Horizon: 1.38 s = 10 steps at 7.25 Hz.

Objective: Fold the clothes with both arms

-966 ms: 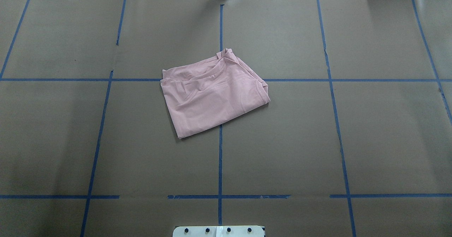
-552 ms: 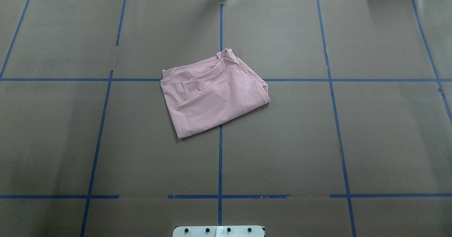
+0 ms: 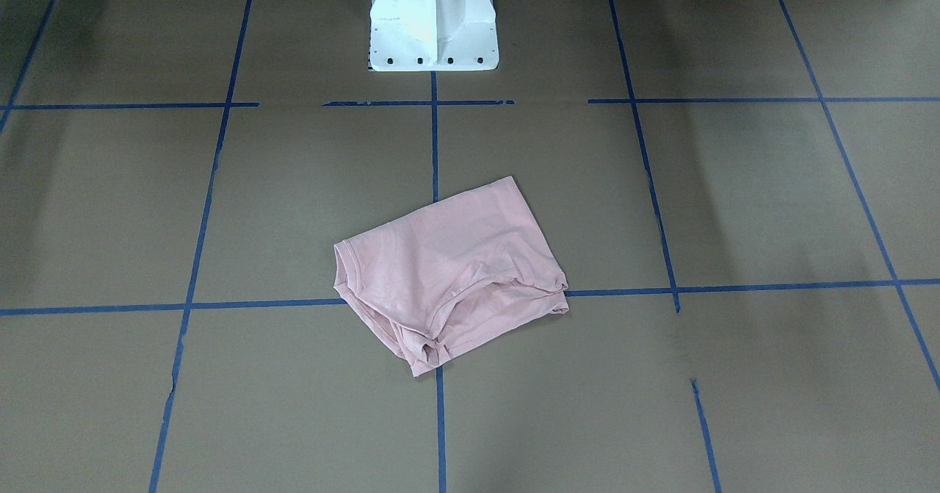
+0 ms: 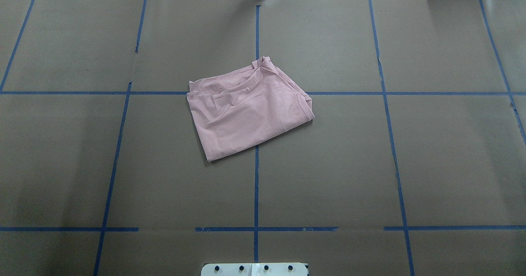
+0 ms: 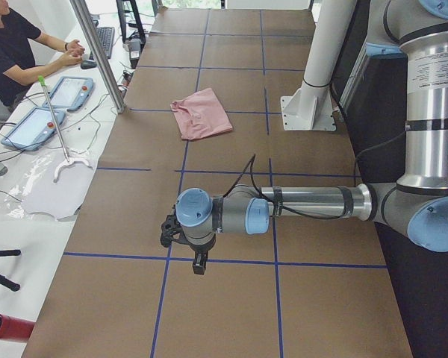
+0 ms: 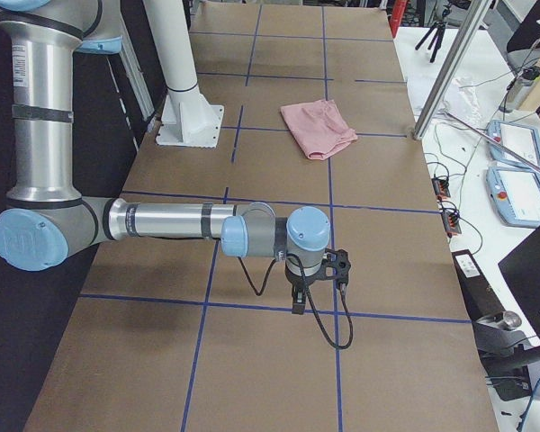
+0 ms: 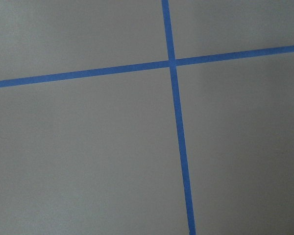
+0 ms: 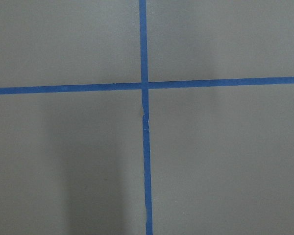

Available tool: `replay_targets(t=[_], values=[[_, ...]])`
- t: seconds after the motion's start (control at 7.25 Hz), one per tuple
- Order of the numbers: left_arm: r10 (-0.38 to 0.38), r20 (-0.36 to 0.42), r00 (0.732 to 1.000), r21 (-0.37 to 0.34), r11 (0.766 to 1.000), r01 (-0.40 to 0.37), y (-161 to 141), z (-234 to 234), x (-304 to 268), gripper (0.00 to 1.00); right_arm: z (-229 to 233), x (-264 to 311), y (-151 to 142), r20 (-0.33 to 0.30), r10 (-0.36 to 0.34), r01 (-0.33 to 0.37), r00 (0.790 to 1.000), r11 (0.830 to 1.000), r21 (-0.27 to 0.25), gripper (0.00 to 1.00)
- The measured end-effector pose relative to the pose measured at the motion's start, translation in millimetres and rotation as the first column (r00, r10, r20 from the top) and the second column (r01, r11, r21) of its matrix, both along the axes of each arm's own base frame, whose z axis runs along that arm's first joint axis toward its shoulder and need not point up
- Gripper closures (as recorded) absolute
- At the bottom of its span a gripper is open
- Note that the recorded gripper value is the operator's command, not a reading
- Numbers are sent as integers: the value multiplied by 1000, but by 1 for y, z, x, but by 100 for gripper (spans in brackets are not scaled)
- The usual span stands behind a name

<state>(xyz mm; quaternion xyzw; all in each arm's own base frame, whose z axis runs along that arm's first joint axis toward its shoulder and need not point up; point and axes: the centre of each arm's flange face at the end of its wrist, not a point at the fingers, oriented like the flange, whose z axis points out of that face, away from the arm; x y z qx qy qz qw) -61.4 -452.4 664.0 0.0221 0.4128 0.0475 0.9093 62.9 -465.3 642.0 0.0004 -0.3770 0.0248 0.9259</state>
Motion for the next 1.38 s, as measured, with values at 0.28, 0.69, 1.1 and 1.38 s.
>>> replay_targets(t=[0.28, 0.69, 1.1, 1.38], values=[[-35, -22, 999, -43, 998, 34, 0, 0, 1, 0, -1, 0, 0, -1, 0, 0, 1000, 1000, 2, 0], [-56, 1, 998, -45, 997, 56, -4, -6, 0, 0, -1, 0, 0, -2, 0, 0, 1000, 1000, 2, 0], [-60, 76, 995, 25, 998, 59, -12, -14, -5, 0, 0, 0, 0, -3, -1, 1, 1000, 1000, 2, 0], [-60, 79, 995, 30, 998, 58, -11, -13, -6, 0, 1, 0, 0, -3, -2, 2, 1000, 1000, 0, 0]])
